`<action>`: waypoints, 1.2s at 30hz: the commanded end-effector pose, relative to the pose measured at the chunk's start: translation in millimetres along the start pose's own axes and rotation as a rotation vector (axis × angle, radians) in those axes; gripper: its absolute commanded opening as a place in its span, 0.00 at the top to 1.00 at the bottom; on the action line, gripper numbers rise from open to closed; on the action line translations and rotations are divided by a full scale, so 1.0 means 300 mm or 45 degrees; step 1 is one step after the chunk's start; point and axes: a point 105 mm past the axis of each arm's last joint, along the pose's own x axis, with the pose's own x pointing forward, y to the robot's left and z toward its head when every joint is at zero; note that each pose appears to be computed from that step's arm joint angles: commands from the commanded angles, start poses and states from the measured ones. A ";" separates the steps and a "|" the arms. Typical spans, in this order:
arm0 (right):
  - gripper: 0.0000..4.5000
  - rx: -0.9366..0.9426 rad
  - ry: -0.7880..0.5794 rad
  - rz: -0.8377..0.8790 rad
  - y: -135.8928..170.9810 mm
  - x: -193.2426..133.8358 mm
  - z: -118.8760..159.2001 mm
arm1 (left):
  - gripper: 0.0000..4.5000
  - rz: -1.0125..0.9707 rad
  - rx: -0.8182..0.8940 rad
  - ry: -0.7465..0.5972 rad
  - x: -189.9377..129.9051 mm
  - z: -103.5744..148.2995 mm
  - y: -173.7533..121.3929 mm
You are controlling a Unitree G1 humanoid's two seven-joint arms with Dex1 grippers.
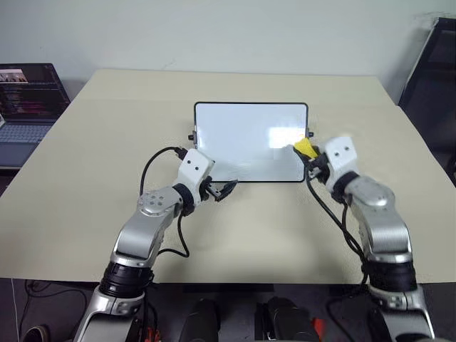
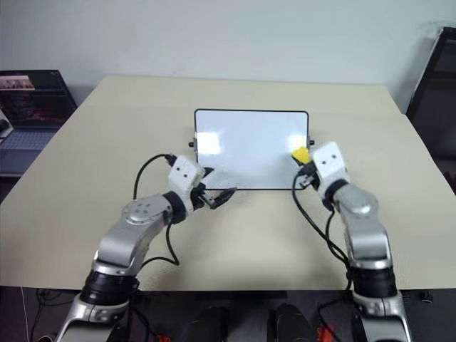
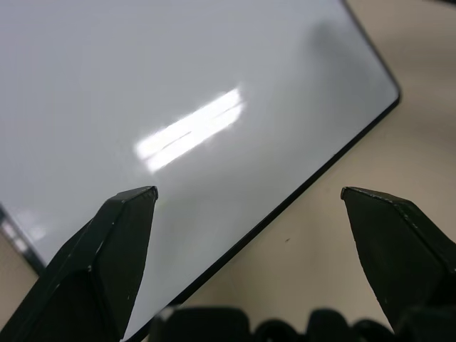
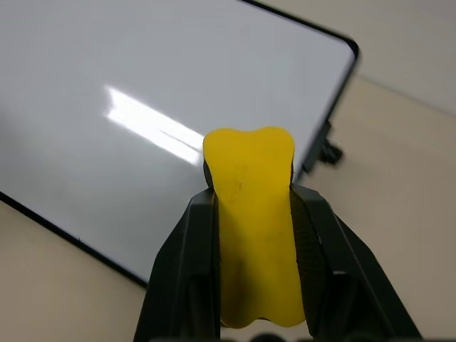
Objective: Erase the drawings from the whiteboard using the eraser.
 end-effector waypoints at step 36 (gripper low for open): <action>0.17 0.395 0.194 -0.399 -0.085 -0.019 -0.206 | 0.00 -0.815 0.409 -0.201 0.119 0.101 -0.185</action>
